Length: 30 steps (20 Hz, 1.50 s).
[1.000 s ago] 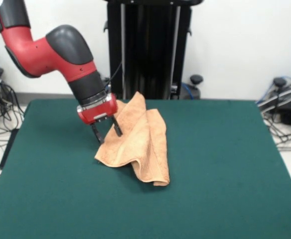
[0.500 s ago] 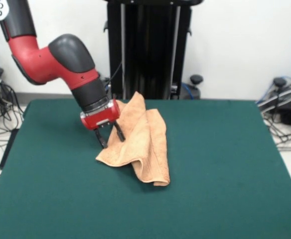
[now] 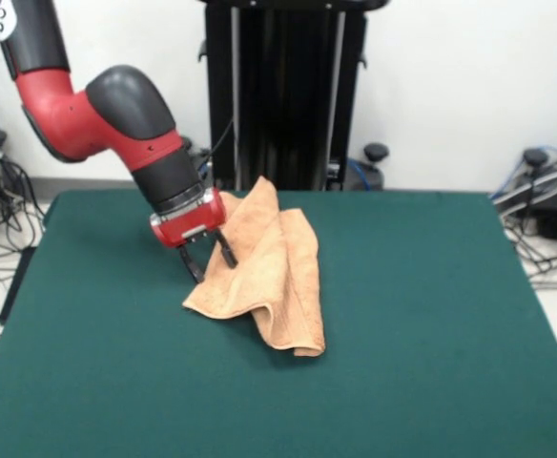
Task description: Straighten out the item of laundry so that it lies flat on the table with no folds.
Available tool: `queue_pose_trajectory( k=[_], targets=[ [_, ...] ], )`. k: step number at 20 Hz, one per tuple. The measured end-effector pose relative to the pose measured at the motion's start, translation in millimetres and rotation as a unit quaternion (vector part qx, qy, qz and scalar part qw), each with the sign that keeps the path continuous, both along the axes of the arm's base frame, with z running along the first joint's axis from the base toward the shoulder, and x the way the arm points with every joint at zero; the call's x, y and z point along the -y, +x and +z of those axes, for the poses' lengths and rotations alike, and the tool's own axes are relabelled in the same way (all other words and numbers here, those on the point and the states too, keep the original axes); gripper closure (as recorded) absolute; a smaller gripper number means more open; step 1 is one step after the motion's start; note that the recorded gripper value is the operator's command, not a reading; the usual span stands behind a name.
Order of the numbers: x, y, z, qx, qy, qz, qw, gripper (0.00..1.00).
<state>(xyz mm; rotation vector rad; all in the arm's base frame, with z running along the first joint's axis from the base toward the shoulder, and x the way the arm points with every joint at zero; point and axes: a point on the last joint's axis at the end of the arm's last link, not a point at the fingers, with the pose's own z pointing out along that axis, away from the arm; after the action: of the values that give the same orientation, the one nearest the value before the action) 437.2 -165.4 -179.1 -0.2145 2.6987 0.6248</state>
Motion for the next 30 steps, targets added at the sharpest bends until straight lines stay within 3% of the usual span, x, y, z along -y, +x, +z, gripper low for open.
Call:
queue_pose_trajectory(
  k=[15,30],
  targets=[
    [31.9,2.8,11.5,-0.002,-0.037,0.019,0.9991,0.0],
    [6.2,-0.9,1.9,-0.006,-0.011,0.019,0.9997,0.0]
  ],
)
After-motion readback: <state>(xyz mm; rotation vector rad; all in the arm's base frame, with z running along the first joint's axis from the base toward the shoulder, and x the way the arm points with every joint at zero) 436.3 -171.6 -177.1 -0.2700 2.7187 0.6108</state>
